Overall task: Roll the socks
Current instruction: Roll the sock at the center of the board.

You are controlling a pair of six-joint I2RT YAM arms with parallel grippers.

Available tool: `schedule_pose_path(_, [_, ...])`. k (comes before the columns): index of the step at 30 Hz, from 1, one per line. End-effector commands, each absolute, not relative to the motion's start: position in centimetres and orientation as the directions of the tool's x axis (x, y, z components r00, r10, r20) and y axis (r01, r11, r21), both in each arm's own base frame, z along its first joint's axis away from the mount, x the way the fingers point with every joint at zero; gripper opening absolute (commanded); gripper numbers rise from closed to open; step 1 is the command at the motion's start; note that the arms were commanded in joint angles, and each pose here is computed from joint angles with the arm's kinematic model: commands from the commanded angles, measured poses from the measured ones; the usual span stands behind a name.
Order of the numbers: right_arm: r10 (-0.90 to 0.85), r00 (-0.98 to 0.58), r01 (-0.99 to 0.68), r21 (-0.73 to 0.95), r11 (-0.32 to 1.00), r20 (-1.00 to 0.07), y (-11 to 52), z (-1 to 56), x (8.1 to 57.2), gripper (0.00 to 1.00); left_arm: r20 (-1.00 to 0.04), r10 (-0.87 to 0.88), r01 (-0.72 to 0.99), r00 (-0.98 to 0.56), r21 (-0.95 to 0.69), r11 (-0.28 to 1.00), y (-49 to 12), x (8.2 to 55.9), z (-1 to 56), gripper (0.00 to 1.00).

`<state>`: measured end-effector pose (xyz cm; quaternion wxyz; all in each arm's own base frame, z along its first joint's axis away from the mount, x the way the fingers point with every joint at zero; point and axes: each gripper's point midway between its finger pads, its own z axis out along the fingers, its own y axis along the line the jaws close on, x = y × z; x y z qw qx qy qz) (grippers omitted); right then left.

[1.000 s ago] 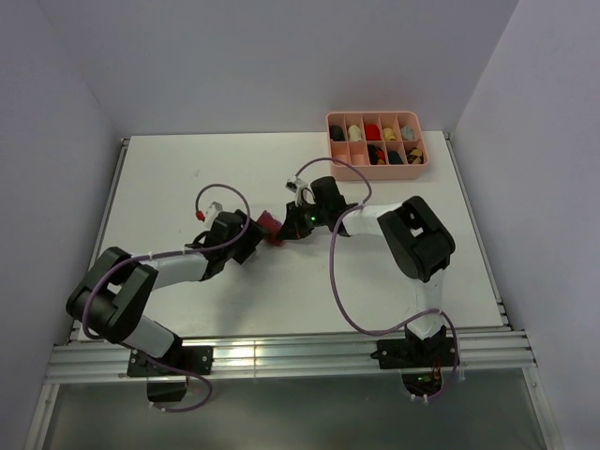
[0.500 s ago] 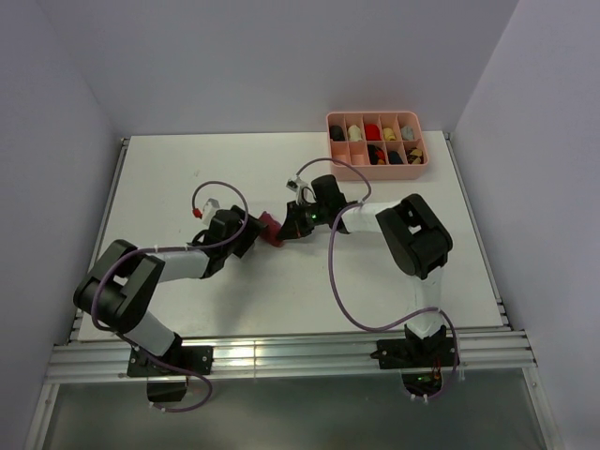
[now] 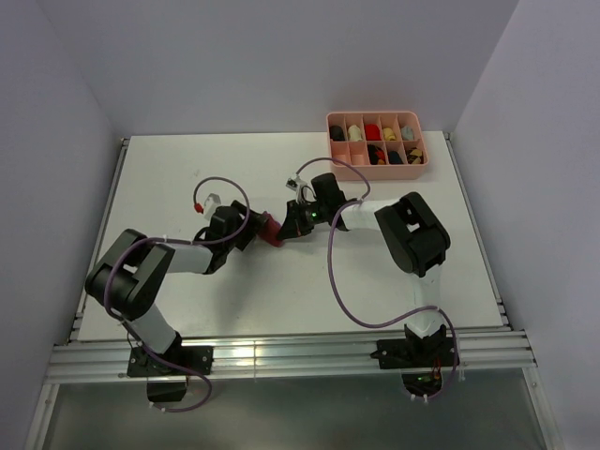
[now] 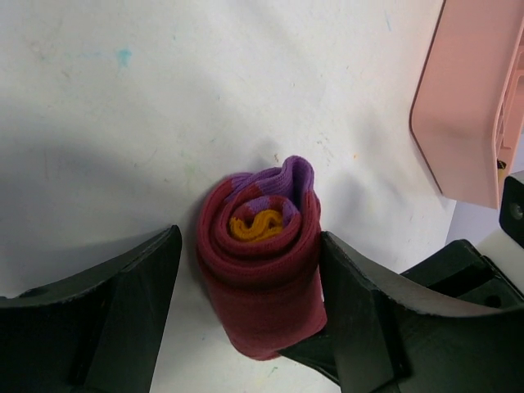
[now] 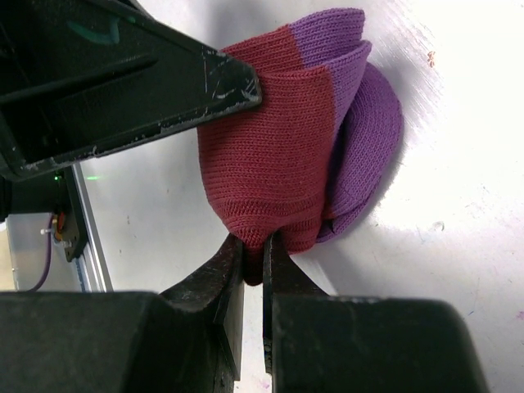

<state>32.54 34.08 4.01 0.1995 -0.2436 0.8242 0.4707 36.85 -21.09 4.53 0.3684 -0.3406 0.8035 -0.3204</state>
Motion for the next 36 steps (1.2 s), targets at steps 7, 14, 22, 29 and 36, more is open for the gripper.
schedule_pose_path(7, [-0.248, -0.878, -0.477, 0.717, 0.508, -0.409, 32.8, 0.3, 30.6, 0.00, -0.386, -0.760, -0.289, -0.523, -0.759, 0.584, -21.4, 37.4, 3.3, 0.69])
schedule_pose_path(14, [-0.236, -0.906, -0.424, 0.750, 0.508, -0.352, 32.8, -0.1, 30.5, 0.00, -0.361, -0.743, -0.307, -0.563, -0.744, 0.594, -21.4, 35.9, 1.5, 0.63])
schedule_pose_path(22, [-0.202, -0.936, -0.351, 0.792, 0.499, -0.288, 32.4, -0.2, 30.8, 0.00, -0.372, -0.713, -0.342, -0.595, -0.686, 0.643, -20.8, 34.8, 1.4, 0.71])
schedule_pose_path(29, [-0.198, -0.947, -0.317, 0.819, 0.478, -0.251, 32.5, -0.3, 30.5, 0.00, -0.383, -0.721, -0.313, -0.577, -0.713, 0.628, -20.7, 34.8, 2.8, 0.82])
schedule_pose_path(36, [-0.191, -0.958, -0.281, 0.837, 0.469, -0.215, 32.2, -0.4, 30.6, 0.00, -0.400, -0.708, -0.267, -0.583, -0.728, 0.631, -21.4, 35.4, 3.1, 0.80])
